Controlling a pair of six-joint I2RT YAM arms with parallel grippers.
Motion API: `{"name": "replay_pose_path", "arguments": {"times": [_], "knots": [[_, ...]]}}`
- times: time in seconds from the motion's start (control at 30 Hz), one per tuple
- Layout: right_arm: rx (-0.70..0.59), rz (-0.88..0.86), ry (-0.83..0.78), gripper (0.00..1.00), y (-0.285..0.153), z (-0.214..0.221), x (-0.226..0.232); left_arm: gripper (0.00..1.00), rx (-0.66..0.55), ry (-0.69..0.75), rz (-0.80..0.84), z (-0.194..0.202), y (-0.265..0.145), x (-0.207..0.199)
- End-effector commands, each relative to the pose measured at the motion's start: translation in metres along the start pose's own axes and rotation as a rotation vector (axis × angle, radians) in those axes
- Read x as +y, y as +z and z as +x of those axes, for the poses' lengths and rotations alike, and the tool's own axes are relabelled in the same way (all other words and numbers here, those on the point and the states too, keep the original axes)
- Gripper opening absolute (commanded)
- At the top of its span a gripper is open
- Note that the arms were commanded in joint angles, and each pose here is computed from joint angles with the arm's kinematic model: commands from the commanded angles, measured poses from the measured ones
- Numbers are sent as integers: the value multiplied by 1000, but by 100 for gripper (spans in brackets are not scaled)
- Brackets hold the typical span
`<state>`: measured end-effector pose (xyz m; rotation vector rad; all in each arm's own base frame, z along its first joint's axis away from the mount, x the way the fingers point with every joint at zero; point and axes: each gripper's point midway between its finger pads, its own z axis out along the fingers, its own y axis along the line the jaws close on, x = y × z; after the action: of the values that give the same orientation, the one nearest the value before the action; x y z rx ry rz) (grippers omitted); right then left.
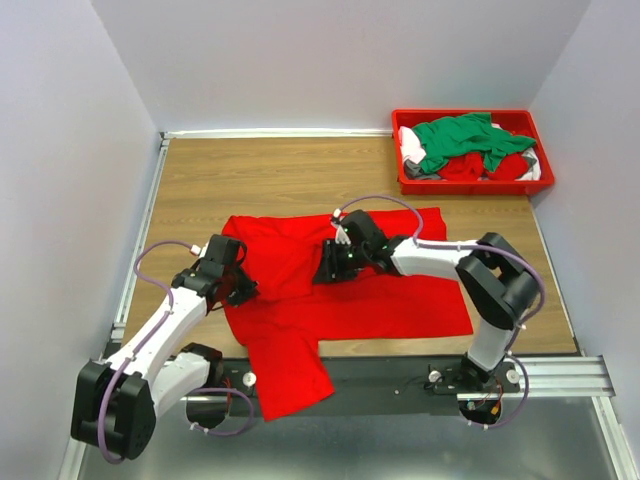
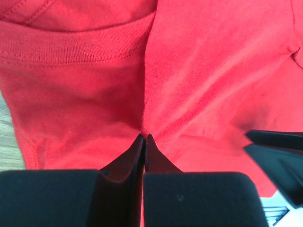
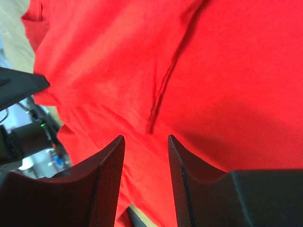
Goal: Fold and stack the t-shirts
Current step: Fold the tshirt
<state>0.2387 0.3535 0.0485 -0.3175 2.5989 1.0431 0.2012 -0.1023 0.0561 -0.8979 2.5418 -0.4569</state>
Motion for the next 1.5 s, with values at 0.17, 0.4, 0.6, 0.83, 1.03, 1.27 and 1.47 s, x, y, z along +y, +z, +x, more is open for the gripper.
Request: {"name": "replay_pose_path", "arguments": {"times": [0.17,0.4,0.6,0.83,1.03,1.27,1.47], "knots": [[56,-146,108,48,29,15,21,7,-68,19,28,-14,-6,-7],[76,-137,128,44,40,21,14,7,-73,20,34,-14,-7,-6],[84,-146,130,29,39,24,14,7,-73,14,38,-14,-7,-7],[44,-148,103,1,25,15,22,7,-66,17,38,-15,-13,-10],[48,-107,68,1,9,16,22,7,-23,18,55,-7,-23,-13],[81,-59,56,1,4,26,12,8,36,3,76,6,-24,-13],[118,-46,56,1,8,35,4,9,42,-16,88,10,-29,-12]]}}
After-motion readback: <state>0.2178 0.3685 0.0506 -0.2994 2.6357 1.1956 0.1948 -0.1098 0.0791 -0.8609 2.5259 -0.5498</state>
